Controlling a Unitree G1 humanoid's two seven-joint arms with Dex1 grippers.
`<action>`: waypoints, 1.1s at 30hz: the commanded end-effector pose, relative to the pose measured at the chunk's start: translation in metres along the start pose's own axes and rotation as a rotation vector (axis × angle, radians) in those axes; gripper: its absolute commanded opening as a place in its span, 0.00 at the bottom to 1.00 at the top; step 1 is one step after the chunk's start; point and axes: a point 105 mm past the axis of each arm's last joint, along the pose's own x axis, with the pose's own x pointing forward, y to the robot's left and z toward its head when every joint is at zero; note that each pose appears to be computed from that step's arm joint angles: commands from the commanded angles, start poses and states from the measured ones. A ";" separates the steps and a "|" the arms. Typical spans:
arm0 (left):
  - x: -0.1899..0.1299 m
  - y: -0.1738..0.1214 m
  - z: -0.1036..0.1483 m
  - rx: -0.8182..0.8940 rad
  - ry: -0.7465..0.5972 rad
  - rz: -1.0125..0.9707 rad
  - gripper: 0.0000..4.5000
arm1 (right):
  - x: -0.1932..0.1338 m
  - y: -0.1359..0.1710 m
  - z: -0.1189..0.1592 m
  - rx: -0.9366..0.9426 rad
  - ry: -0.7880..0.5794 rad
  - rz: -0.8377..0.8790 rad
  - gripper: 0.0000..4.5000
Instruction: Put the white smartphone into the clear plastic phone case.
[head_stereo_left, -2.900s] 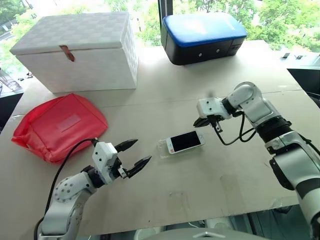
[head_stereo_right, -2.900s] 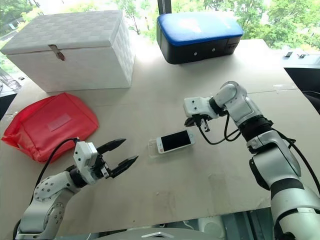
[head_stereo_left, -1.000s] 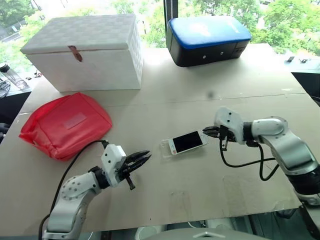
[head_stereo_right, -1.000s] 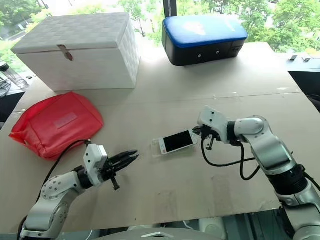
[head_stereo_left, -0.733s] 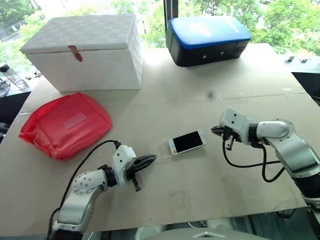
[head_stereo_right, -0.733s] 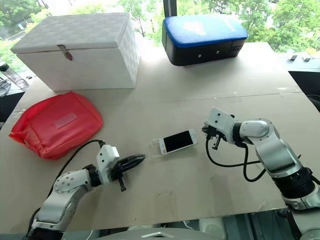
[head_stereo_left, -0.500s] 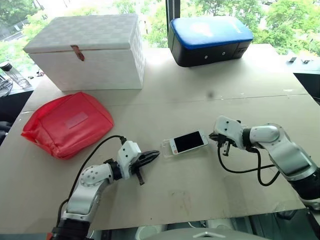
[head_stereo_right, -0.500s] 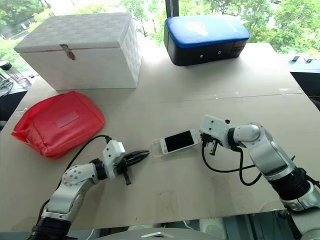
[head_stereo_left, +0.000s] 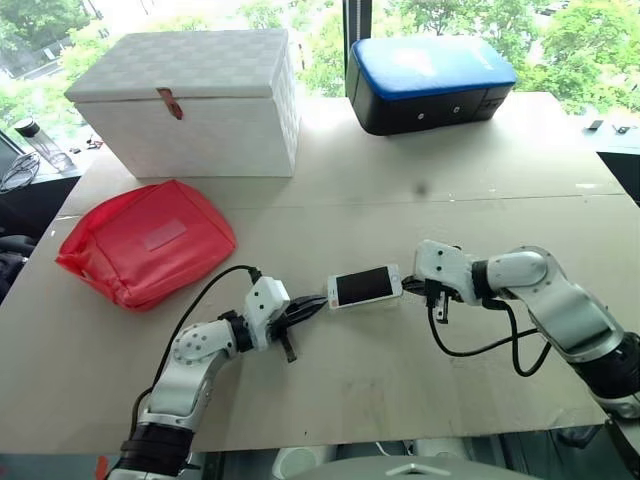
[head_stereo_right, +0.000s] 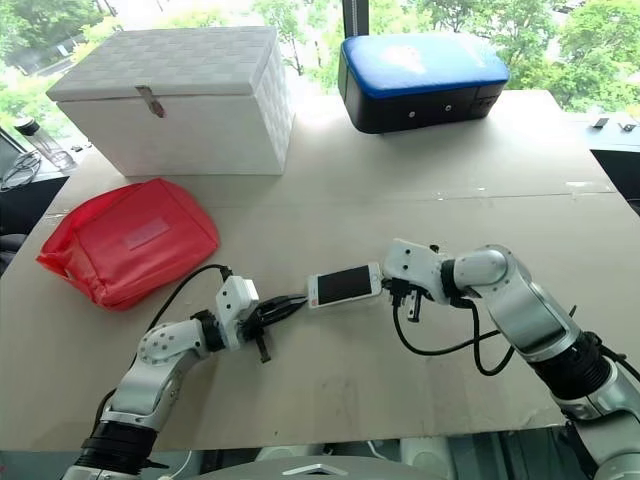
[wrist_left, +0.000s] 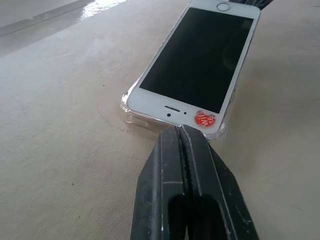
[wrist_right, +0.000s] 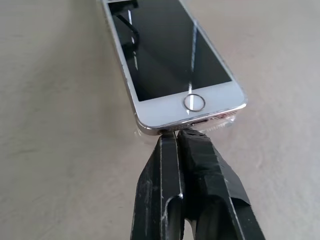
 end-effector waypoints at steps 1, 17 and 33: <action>0.010 -0.008 -0.006 -0.018 0.013 -0.040 0.01 | 0.007 0.007 0.005 -0.032 -0.039 0.061 0.00; 0.015 0.013 0.014 0.015 -0.020 0.039 0.01 | 0.016 -0.010 -0.004 -0.107 -0.011 0.033 0.00; 0.037 0.000 0.026 -0.030 0.009 -0.076 0.01 | -0.026 -0.027 0.004 0.087 -0.130 -0.026 0.00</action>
